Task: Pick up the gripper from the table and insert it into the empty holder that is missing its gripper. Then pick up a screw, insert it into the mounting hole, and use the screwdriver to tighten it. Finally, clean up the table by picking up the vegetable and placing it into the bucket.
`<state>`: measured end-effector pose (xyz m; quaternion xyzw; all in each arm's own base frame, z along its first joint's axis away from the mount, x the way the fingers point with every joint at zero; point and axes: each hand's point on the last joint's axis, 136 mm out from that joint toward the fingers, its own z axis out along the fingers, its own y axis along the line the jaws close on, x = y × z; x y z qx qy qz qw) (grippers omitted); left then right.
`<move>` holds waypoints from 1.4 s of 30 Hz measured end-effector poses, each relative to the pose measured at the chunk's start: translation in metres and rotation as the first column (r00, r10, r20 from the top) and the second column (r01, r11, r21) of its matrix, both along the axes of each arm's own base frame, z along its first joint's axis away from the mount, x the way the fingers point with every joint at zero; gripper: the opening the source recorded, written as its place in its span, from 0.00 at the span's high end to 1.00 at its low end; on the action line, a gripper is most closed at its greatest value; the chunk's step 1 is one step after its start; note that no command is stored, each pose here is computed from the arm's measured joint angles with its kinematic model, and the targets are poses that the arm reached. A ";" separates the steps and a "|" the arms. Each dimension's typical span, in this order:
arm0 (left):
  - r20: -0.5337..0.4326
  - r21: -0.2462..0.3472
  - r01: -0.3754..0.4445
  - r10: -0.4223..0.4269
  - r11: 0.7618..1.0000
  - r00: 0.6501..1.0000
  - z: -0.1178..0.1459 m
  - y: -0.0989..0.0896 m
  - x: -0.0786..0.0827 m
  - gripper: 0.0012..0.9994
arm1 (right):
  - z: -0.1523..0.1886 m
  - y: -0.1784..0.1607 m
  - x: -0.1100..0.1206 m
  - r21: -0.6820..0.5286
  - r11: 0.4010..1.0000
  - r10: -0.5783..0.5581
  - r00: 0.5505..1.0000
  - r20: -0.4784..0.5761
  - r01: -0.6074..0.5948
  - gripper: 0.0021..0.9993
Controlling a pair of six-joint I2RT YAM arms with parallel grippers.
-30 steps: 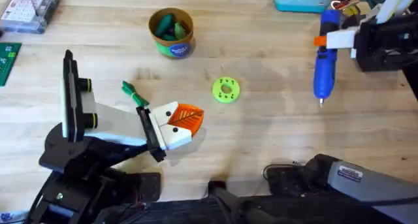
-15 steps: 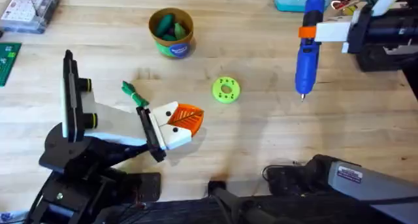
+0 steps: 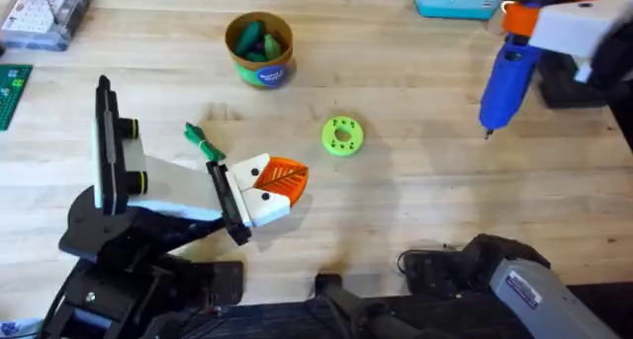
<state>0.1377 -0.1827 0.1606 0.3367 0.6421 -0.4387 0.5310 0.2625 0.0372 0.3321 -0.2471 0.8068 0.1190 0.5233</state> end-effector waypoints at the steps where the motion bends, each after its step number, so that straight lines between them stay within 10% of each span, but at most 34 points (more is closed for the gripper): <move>1: 0.000 0.000 0.000 0.000 1.000 1.000 0.000 0.000 0.000 0.99 | 0.006 0.002 -0.007 -0.003 1.000 -0.002 1.000 0.022 0.002 0.96; 11: 0.000 0.000 0.000 0.000 1.000 1.000 0.000 0.000 0.000 0.99 | 0.025 0.022 -0.067 -0.024 1.000 -0.008 0.977 0.211 0.013 0.96; 27: 0.000 0.000 0.000 0.000 1.000 1.000 0.000 0.000 0.000 0.99 | 0.012 0.057 -0.041 0.287 0.939 0.066 0.921 0.384 -0.188 0.96; 42: 0.000 0.000 0.000 0.000 1.000 1.000 0.000 0.000 0.000 0.99 | 0.017 0.146 -0.036 0.336 0.846 0.262 0.871 0.415 -0.414 0.96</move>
